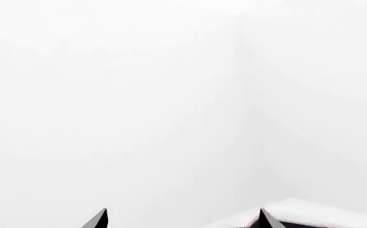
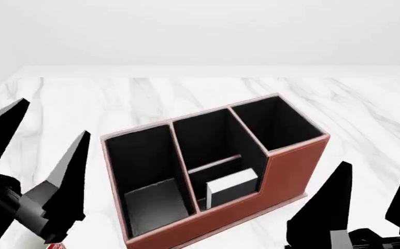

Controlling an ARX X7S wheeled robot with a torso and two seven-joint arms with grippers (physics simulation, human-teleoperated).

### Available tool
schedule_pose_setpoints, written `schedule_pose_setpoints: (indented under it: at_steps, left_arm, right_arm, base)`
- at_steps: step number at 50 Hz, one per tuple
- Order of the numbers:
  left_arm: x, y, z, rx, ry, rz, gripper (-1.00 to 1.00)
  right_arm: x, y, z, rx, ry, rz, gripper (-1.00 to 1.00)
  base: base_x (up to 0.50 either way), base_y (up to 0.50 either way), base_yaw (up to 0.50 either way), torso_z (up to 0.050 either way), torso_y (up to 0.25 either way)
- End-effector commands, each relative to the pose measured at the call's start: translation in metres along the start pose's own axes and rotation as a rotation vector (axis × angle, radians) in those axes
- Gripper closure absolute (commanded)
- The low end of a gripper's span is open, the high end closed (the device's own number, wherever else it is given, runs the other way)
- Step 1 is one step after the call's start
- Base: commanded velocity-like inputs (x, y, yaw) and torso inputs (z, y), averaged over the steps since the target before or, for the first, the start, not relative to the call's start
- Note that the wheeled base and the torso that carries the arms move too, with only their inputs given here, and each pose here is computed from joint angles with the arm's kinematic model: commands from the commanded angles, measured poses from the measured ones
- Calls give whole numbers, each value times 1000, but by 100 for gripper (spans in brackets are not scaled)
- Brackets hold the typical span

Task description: Pick up the book and place it in the back compartment of the caddy.

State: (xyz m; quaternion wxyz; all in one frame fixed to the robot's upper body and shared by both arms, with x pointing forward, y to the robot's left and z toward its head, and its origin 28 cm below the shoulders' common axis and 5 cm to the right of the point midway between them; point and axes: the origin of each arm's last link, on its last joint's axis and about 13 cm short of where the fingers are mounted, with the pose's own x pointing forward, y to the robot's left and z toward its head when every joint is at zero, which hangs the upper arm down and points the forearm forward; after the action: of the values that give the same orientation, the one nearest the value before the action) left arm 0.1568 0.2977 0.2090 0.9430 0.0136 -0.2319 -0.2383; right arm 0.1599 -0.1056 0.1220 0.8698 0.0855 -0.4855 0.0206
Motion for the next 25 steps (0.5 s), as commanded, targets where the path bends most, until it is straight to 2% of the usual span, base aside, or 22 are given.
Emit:
schedule_pose_setpoints:
  at_steps: [1, 2, 4, 5, 7, 9, 11, 13, 18, 23, 25]
  left_arm:
    - [-30, -10, 7, 17, -165, 177, -100]
    - [-33, -11, 4, 47, -182, 233, -100]
    - [-36, -13, 3, 55, -191, 290, -100]
    - [-39, -8, -2, 103, -200, 315, -100]
    - [-39, -8, -2, 131, -259, 370, -100]
    - [-39, -4, -5, 194, -285, 403, -100]
    - [-38, -7, -5, 198, -280, 418, -100]
    - [-38, -6, -7, 233, -279, 442, -100]
    - [-41, -6, -8, 222, -296, 462, -100]
    - [-36, -8, -7, 260, -302, 506, -100]
    - [-36, -9, -5, 242, -310, 517, -100]
  right_arm:
    - [17, -13, 10, -105, -99, -21, -100]
    - [24, -20, 16, -141, -139, -44, -100]
    - [31, -27, 24, -182, -181, -64, -100]
    - [33, -29, 26, -187, -192, -72, -100]
    - [37, -34, 30, -223, -221, -87, -100]
    - [39, -37, 32, -236, -237, -100, -100]
    - [42, -41, 36, -254, -258, -114, -100]
    - [43, -43, 38, -268, -278, -124, -100]
    - [44, -44, 39, -280, -296, -129, -100]
    - [43, -43, 43, -271, -311, -128, -100]
    - [41, -45, 40, -268, -303, -133, -100]
  base:
    - [0, 0, 0, 0, 0]
    - [0, 0, 0, 0, 0]
    - [0, 0, 0, 0, 0]
    - [0, 0, 0, 0, 0]
    - [0, 0, 0, 0, 0]
    - [0, 0, 0, 0, 0]
    - [0, 0, 0, 0, 0]
    - [0, 0, 0, 0, 0]
    - [0, 0, 0, 0, 0]
    - [0, 0, 0, 0, 0]
    - [0, 0, 0, 0, 0]
